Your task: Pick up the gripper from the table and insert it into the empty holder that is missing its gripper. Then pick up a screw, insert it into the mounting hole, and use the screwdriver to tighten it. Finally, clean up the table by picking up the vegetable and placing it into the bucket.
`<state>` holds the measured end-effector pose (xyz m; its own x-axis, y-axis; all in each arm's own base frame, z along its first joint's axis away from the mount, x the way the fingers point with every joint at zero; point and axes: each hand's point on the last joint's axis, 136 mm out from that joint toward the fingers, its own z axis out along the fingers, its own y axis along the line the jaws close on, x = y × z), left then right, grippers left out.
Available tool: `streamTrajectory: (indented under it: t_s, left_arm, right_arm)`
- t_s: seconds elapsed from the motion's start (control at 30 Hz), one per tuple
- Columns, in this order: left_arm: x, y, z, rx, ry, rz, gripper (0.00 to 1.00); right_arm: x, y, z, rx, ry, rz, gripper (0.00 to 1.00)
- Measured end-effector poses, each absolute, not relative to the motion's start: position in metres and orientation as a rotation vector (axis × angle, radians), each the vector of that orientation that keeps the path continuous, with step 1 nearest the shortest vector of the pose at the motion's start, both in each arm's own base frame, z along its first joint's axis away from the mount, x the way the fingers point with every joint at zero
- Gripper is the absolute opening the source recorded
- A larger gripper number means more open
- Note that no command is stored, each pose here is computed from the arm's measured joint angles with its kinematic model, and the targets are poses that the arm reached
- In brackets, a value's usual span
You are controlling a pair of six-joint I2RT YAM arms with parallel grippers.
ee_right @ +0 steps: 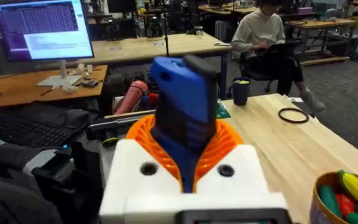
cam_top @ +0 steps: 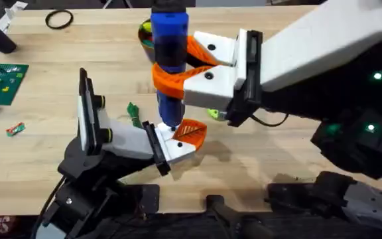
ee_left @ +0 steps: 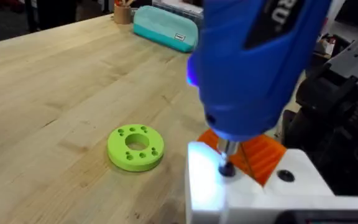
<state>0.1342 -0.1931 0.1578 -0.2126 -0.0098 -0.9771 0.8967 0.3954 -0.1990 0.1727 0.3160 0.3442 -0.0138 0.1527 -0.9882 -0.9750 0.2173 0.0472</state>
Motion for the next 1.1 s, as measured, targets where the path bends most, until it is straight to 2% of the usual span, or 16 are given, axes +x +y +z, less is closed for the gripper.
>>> streamTrajectory:
  t_s: [0.6, 1.1]
  left_arm:
    - [0.134, -0.193, 0.158, 0.818, 1.550, -1.030, 0.023]
    - [0.134, -0.193, 0.158, 0.818, 1.551, -1.030, 0.023]
  right_arm:
    - [0.173, 0.317, 0.339, -0.930, 1.239, 1.136, 0.051]
    - [0.167, 0.310, 0.350, -0.924, 1.204, 1.138, 0.051]
